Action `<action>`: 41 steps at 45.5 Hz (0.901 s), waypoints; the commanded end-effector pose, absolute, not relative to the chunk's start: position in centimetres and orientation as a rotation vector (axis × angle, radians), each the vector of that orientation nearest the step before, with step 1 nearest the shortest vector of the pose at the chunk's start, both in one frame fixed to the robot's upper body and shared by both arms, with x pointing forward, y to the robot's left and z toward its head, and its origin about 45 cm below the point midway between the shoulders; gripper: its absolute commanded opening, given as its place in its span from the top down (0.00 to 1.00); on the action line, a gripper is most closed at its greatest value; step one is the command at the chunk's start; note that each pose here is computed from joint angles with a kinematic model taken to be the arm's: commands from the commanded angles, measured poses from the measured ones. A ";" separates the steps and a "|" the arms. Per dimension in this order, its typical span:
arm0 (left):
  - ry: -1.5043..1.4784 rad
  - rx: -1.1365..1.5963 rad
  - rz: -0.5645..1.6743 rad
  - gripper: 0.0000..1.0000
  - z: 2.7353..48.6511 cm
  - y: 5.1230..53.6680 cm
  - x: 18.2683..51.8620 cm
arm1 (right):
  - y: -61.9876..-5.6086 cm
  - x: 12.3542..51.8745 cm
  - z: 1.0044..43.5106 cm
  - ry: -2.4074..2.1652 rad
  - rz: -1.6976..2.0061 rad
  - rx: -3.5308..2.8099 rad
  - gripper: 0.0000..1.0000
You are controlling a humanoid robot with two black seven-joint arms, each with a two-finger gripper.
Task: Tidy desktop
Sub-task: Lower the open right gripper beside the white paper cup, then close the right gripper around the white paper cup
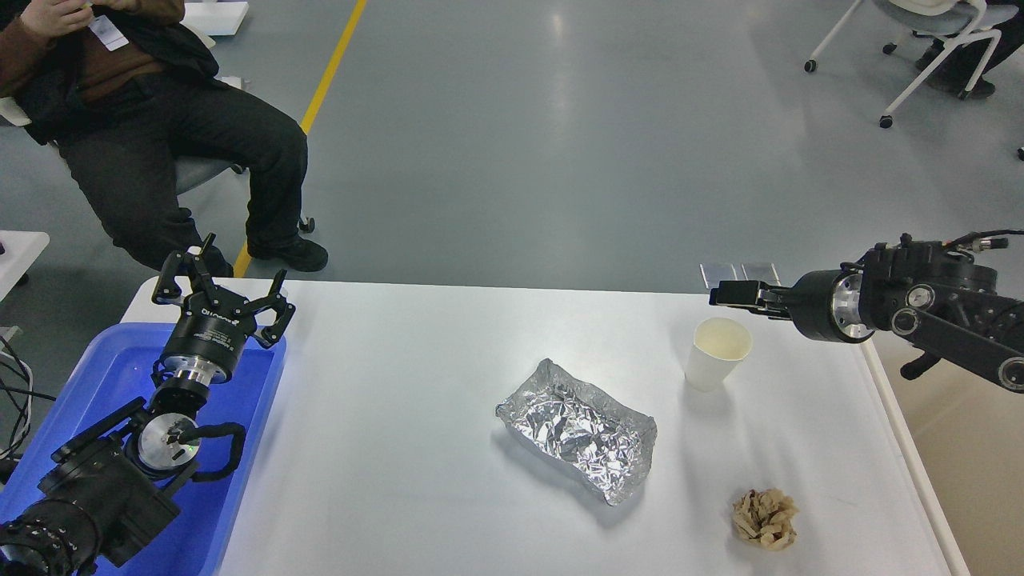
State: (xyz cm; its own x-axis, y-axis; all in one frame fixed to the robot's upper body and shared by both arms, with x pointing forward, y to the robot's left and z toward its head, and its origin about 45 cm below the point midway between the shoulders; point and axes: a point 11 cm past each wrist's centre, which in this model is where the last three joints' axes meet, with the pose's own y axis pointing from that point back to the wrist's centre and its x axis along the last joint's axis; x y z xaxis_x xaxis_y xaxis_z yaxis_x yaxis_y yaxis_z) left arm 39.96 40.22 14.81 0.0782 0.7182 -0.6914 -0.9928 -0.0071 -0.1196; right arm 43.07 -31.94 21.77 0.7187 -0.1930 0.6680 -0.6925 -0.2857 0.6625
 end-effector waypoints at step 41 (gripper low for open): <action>0.508 -0.688 1.446 0.00 14.8 40.2 39.9 | -31.9 42.7 14.0 -0.655 0.664 1.668 0.00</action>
